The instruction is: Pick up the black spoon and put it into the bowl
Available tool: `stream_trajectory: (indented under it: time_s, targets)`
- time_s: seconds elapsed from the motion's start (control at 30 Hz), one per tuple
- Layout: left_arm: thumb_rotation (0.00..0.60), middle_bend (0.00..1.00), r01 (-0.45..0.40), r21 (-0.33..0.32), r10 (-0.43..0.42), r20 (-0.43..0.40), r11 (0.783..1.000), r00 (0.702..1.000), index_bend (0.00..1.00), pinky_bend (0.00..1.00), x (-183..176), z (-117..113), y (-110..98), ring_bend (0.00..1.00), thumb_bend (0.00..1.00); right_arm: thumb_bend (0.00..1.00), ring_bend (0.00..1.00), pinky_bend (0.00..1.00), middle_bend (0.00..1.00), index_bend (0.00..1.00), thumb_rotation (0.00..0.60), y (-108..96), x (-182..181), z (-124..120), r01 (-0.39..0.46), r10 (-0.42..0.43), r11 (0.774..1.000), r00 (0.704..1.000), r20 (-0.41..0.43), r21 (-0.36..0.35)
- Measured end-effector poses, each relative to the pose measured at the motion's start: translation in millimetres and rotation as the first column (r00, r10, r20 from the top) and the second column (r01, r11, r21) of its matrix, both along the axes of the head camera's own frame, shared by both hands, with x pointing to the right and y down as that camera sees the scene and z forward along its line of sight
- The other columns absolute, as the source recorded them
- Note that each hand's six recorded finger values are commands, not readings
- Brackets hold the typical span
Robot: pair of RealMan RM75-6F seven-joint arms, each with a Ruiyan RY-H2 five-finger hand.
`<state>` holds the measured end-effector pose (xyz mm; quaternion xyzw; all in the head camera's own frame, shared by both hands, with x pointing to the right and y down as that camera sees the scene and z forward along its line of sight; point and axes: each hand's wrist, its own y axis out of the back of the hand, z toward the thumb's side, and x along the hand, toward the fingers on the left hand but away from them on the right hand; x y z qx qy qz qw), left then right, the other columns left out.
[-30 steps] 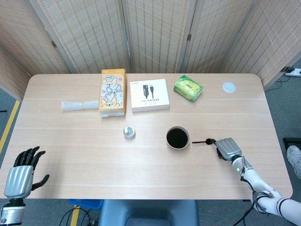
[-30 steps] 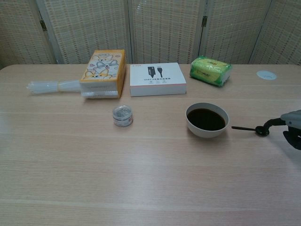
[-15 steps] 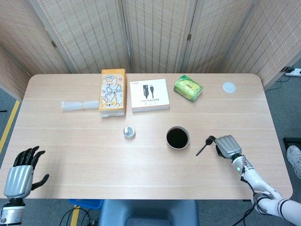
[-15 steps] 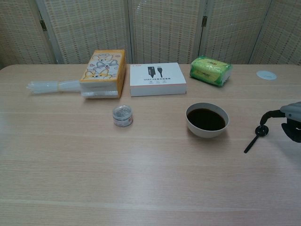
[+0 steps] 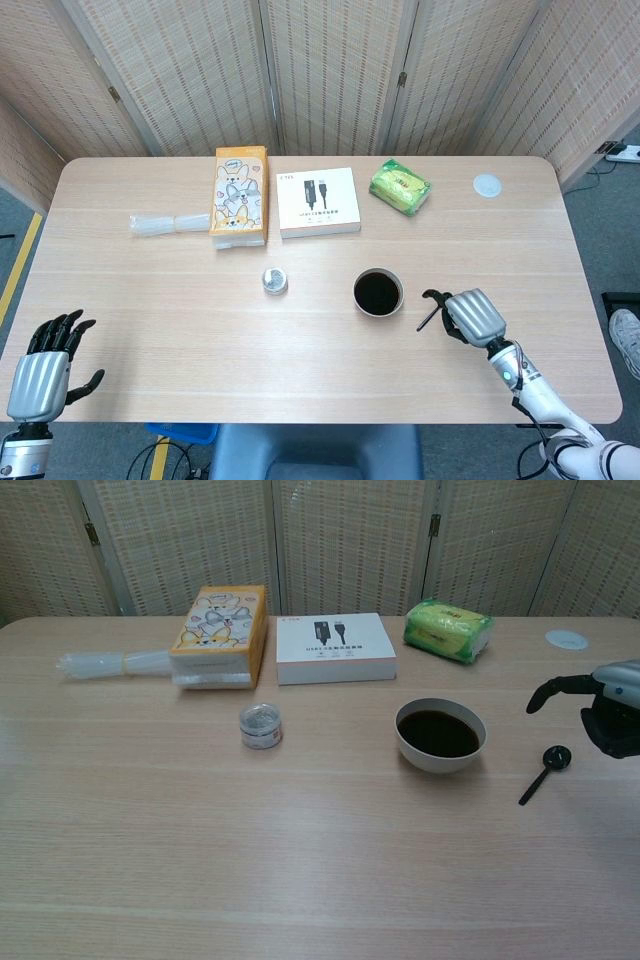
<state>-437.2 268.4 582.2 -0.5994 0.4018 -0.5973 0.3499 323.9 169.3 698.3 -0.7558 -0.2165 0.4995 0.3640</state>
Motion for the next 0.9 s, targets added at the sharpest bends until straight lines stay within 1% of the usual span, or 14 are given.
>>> stream_trajectory:
  time_s: [0.03,0.07,0.13,0.33,0.5,0.9]
  targets:
    - [0.6,0.13,0.0,0.0,0.0,-0.001,1.0,1.0,0.22,0.15,0,0,0,0.13,0.27,0.1,0.86,1.0,0.78,0.28,0.6,2,0,-1,0.001,-0.001,1.0,1.0,0.0,-0.001]
    - [0.6,0.13,-0.001,0.002,0.001,-0.002,1.0,1.0,0.22,0.15,0,0,0,0.13,0.27,0.05,0.87,1.0,0.8,0.28,0.6,4,-1,-2,0.001,-0.001,1.0,1.0,0.001,-0.003]
    - [0.6,0.13,0.0,0.004,0.0,-0.004,1.0,1.0,0.22,0.15,0,-1,0,0.13,0.27,0.0,0.91,1.0,0.83,0.28,0.6,8,-4,-3,-0.005,0.005,1.0,1.0,0.011,-0.013]
    - [0.6,0.13,0.0,0.009,0.0,-0.005,1.0,1.0,0.22,0.15,0,-3,0,0.13,0.27,0.0,1.0,1.0,0.92,0.28,0.6,17,-10,-4,-0.01,0.011,0.999,0.999,0.035,-0.039]
    - [0.6,0.13,0.001,0.01,-0.001,-0.004,1.0,1.0,0.22,0.15,0,-4,1,0.13,0.27,0.0,1.0,1.0,0.99,0.28,0.6,19,-15,-5,-0.008,0.01,0.999,0.998,0.056,-0.031]
    - [0.6,0.13,-0.001,0.007,0.001,-0.003,1.0,1.0,0.22,0.15,2,-4,1,0.13,0.27,0.0,1.0,1.0,1.0,0.28,0.587,19,-15,-5,-0.003,0.004,1.0,0.999,0.042,-0.027]
